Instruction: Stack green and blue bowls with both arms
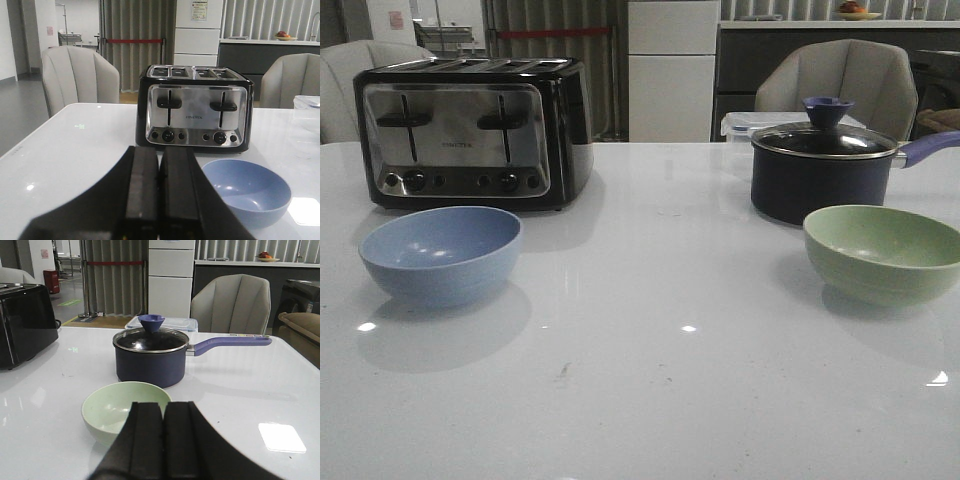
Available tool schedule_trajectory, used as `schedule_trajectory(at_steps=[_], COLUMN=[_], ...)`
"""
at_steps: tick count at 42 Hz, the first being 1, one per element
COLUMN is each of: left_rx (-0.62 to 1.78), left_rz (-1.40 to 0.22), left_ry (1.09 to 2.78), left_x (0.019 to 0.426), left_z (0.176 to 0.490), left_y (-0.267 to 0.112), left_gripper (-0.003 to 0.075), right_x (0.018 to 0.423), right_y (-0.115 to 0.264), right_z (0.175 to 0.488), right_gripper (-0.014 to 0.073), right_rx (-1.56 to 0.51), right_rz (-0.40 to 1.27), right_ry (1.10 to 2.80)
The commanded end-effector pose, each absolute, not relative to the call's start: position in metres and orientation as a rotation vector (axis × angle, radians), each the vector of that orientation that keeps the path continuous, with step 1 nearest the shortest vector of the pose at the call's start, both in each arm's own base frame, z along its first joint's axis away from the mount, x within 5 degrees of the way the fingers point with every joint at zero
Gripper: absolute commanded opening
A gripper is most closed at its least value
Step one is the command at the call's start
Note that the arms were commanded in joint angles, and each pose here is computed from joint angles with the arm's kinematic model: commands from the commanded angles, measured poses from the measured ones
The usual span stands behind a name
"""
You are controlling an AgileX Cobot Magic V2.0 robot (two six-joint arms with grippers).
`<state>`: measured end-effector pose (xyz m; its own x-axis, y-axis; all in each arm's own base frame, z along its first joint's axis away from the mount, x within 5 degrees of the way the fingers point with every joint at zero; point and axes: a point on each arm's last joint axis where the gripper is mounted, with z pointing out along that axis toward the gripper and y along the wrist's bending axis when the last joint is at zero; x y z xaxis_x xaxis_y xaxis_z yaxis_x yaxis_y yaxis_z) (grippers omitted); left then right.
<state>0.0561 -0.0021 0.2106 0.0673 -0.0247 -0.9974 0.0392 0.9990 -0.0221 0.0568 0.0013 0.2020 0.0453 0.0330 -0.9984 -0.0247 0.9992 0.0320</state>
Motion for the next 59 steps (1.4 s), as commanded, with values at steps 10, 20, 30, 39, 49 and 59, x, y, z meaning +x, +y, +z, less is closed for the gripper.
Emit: schedule_trajectory(at_steps=[10, 20, 30, 39, 49, 59], left_rx=[0.006, 0.006, 0.009, 0.008, 0.011, 0.016], left_rz=[-0.059, -0.059, -0.056, -0.058, -0.057, -0.054], left_ry=[1.403, 1.403, 1.351, 1.182, 1.129, 1.322], left_x=[0.054, 0.054, 0.053, 0.038, 0.014, 0.031], left_z=[0.217, 0.217, 0.222, 0.275, 0.342, 0.380], left_y=[-0.002, -0.002, -0.002, -0.001, -0.001, -0.002], left_gripper=[0.0093, 0.0093, 0.0093, 0.0093, 0.0093, 0.0093], right_x=[0.054, 0.054, 0.053, 0.040, 0.028, 0.052], right_y=[0.002, 0.002, 0.002, 0.001, 0.000, 0.000], right_z=[0.213, 0.213, 0.216, 0.268, 0.346, 0.387], right_gripper=[0.0055, 0.0055, 0.0055, 0.0055, 0.0055, 0.0055], right_rx=[-0.003, -0.003, -0.004, -0.002, 0.004, 0.011], right_rz=[0.045, 0.045, 0.046, 0.045, 0.040, 0.033], right_ry=[1.405, 1.405, 1.382, 1.276, 1.284, 1.483])
